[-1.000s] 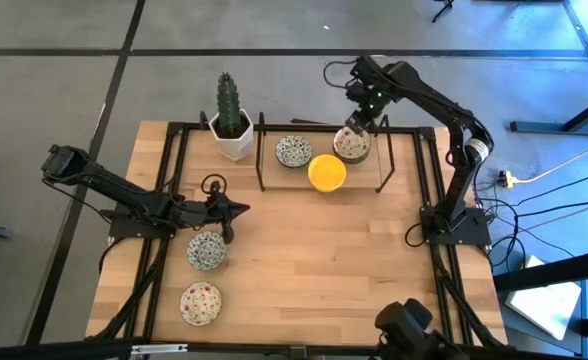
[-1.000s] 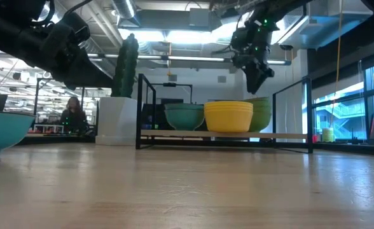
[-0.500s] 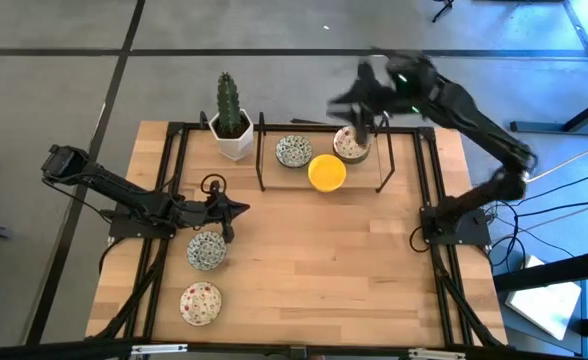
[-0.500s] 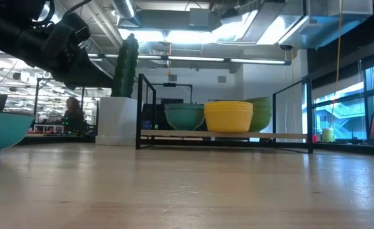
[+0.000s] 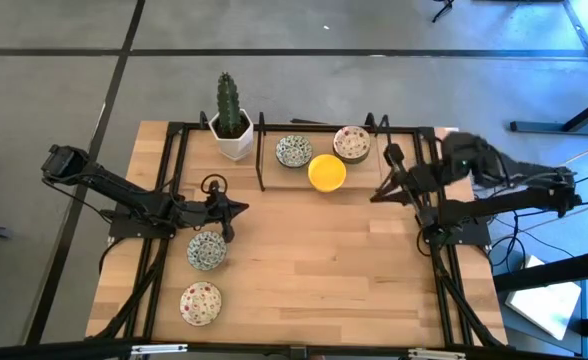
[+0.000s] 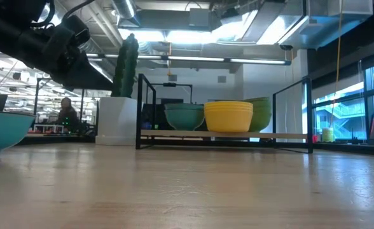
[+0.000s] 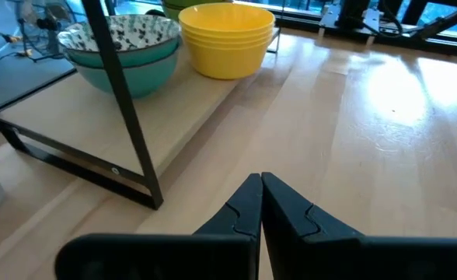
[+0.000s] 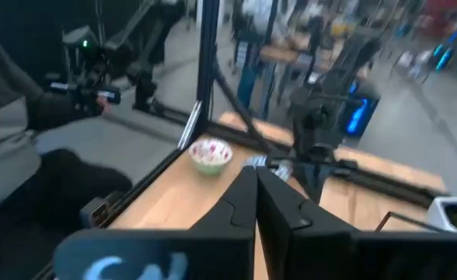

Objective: Pick & Place Mini bowls
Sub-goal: Stack the blue printed bowl on top of the blue printed bowl on the shelf

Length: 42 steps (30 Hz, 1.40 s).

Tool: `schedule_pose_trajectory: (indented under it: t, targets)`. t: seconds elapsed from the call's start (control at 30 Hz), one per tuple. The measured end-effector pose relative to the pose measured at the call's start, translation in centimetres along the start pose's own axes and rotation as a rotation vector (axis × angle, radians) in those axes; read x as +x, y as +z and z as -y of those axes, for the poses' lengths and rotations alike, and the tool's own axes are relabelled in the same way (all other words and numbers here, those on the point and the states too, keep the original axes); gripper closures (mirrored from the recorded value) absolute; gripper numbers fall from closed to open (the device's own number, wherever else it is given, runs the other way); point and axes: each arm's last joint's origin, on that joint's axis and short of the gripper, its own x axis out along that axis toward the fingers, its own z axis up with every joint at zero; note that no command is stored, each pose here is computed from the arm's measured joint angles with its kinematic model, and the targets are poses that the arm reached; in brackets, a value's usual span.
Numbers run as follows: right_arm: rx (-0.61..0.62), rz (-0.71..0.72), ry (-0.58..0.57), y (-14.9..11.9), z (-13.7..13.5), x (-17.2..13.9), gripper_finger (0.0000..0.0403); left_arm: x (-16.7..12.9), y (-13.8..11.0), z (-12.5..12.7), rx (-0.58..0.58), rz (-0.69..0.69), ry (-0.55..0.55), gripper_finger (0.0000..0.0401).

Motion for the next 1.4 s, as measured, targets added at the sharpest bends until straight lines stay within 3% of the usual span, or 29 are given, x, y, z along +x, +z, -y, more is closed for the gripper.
schedule_pose_trajectory:
  t: [0.2,0.37,0.57,0.9,1.1,1.4]
  targets:
    - [-0.020,0.078,-0.015,-6.4,-1.5,0.1,0.0393,0.0,0.1,-0.1,-0.035,0.012,0.024,0.0397]
    - [-0.048,0.166,-0.057,-9.3,-1.5,1.4,0.0391,0.0,0.3,0.0,-0.062,0.040,0.032,0.0397]
    - [-0.018,0.201,-0.108,-10.5,-0.9,3.2,0.0399,0.0,0.9,0.1,-0.103,0.098,0.040,0.0397]
    - [0.029,0.062,-0.081,-13.0,-0.2,6.5,0.0378,-0.1,1.1,0.2,-0.170,0.111,0.016,0.0397]
    - [0.029,0.064,-0.081,-13.3,0.0,7.0,0.0378,-0.1,1.1,0.2,-0.246,0.111,0.003,0.0397]
    - [0.028,0.072,-0.082,-13.2,0.0,7.0,0.0377,-0.5,1.0,0.9,-0.257,0.117,-0.023,0.0397]
